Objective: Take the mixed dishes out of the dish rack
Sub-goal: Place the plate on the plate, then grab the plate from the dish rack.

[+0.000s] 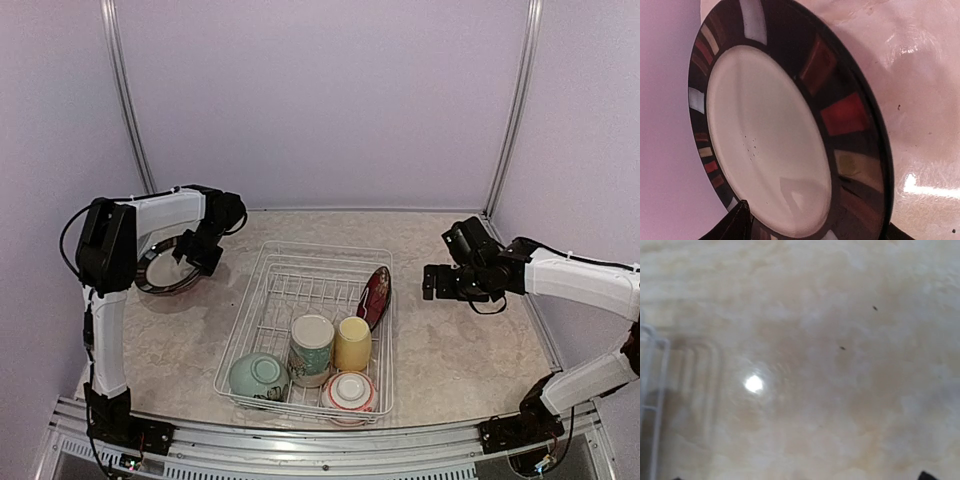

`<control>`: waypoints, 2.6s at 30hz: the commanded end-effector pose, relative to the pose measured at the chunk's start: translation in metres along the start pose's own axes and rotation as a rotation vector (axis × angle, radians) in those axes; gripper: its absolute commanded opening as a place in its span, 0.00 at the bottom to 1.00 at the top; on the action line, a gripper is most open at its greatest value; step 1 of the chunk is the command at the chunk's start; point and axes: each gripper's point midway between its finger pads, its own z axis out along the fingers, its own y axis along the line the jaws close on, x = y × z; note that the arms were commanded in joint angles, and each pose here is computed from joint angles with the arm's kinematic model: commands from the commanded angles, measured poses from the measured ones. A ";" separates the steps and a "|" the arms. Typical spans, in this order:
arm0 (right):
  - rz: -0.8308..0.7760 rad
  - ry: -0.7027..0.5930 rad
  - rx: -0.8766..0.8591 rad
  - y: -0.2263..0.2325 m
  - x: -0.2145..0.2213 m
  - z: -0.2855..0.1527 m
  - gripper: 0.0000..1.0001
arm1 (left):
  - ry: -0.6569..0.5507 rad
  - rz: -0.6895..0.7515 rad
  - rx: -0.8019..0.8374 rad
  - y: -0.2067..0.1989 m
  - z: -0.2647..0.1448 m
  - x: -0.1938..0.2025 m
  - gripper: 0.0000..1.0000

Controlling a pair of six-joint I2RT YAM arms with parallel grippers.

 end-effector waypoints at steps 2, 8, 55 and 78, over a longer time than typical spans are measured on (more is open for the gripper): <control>-0.058 0.068 0.040 -0.005 0.012 -0.001 1.00 | -0.039 -0.048 0.042 0.004 -0.026 -0.004 0.73; -0.083 0.110 0.089 0.005 0.013 -0.005 1.00 | -0.093 -0.107 0.087 0.017 -0.055 -0.006 0.82; -0.103 0.208 0.275 0.124 0.007 0.004 0.33 | -0.685 -0.227 0.750 0.007 -0.279 -0.028 0.99; -0.128 0.160 0.367 0.124 -0.007 -0.014 0.00 | -0.702 -0.203 0.677 0.004 -0.277 -0.026 0.99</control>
